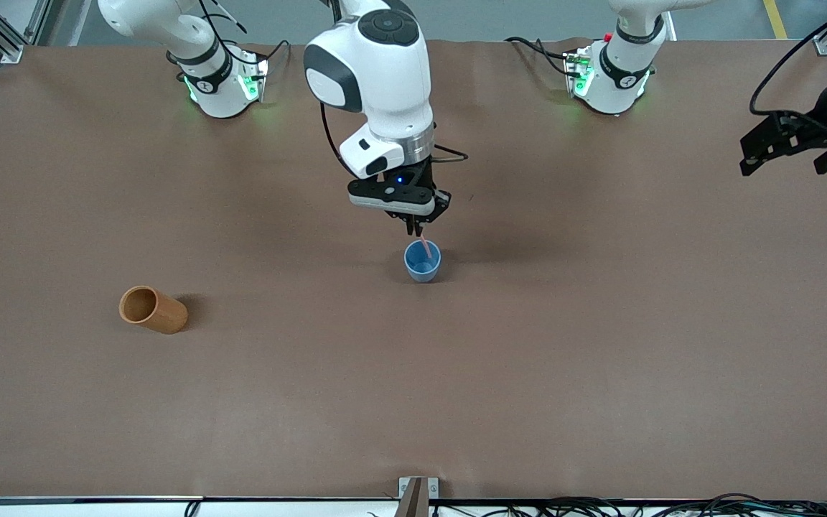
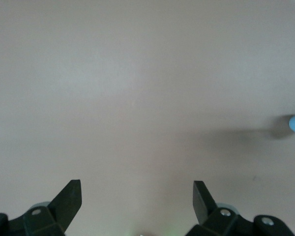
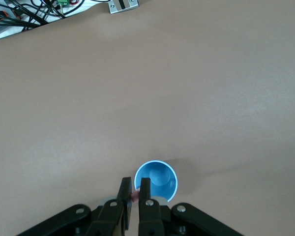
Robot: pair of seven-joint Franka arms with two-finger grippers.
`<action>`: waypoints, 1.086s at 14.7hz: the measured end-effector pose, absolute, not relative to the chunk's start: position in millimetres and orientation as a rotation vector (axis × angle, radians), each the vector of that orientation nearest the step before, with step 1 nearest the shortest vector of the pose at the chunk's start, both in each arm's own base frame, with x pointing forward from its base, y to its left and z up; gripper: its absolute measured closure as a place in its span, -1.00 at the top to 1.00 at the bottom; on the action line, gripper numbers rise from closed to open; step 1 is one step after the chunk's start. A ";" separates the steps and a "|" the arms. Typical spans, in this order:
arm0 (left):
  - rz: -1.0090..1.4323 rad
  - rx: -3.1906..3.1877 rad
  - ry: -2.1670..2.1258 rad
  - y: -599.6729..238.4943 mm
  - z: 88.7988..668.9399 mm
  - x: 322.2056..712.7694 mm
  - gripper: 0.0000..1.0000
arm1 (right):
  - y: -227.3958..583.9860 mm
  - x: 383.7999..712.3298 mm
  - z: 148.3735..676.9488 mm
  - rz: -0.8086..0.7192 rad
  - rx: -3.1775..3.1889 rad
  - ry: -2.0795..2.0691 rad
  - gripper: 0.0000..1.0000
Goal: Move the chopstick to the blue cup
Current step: 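Open the right gripper to release the chopstick into the blue cup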
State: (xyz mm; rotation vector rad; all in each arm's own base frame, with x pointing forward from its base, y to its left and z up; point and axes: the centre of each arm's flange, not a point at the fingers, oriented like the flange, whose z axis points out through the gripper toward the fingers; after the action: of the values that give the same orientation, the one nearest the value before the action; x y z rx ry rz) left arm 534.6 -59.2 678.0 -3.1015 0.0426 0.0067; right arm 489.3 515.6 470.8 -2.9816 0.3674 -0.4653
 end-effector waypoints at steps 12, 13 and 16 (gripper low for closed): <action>0.077 -3.102 0.105 -66.6 651.5 507.5 1.00 | 525.2 498.7 418.0 -0.500 -3.070 0.314 0.18; 0.069 -3.098 0.112 -69.1 648.3 507.7 1.00 | 520.3 504.8 428.8 -0.517 -3.055 0.333 0.36; 0.065 -3.090 0.128 -75.7 642.7 508.4 1.00 | 481.6 529.4 472.1 -0.552 -3.035 0.432 0.95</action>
State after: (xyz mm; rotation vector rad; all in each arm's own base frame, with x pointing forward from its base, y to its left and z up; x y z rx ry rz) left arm 508.4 -75.7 642.7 -3.0902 0.1283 0.0651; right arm 529.4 481.6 472.1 -3.0355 0.4315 -0.5523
